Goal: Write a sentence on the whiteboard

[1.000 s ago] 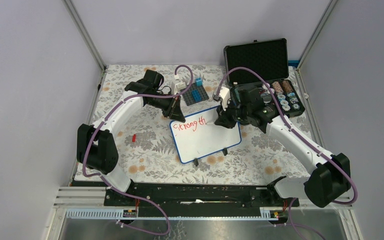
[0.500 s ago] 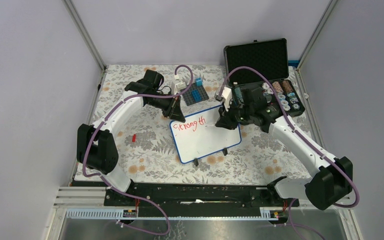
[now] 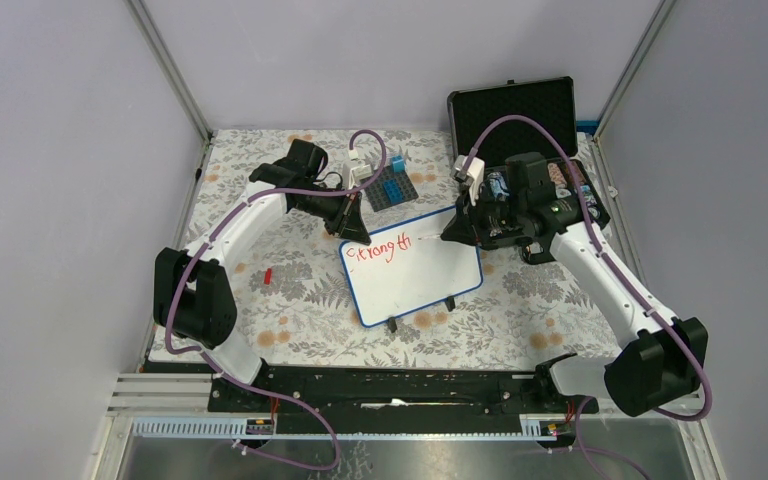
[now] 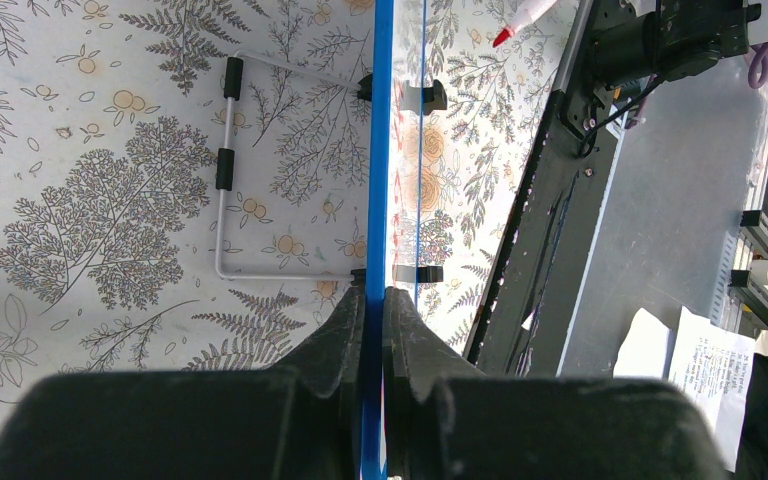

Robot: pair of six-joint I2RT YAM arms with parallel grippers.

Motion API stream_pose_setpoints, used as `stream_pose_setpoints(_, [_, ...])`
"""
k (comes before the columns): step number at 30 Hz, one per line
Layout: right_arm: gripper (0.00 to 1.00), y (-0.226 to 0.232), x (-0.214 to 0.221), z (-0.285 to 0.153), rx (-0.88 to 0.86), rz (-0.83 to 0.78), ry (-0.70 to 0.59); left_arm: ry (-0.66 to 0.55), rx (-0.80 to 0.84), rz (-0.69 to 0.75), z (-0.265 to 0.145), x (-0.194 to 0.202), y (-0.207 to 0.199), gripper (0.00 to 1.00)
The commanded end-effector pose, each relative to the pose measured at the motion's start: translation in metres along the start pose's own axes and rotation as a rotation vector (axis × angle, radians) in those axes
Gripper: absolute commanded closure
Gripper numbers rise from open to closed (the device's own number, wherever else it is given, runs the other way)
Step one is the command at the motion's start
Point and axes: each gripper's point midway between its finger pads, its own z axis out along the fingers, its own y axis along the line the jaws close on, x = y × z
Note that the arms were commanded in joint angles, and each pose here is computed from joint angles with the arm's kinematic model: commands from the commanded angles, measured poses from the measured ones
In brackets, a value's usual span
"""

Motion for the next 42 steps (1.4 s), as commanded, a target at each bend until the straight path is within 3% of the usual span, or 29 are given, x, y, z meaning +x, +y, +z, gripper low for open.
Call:
stream_pose_setpoints(1, [1.00,0.010,-0.004,-0.002,-0.042,-0.011,-0.035,-0.017,-0.033,0.060,-0.001,-0.007,0.005,1.00])
stream_pose_setpoints(42, [1.00,-0.012,-0.013,0.029,0.087,-0.054,-0.031,-0.013,-0.038,0.057,0.000,-0.007,0.007,1.00])
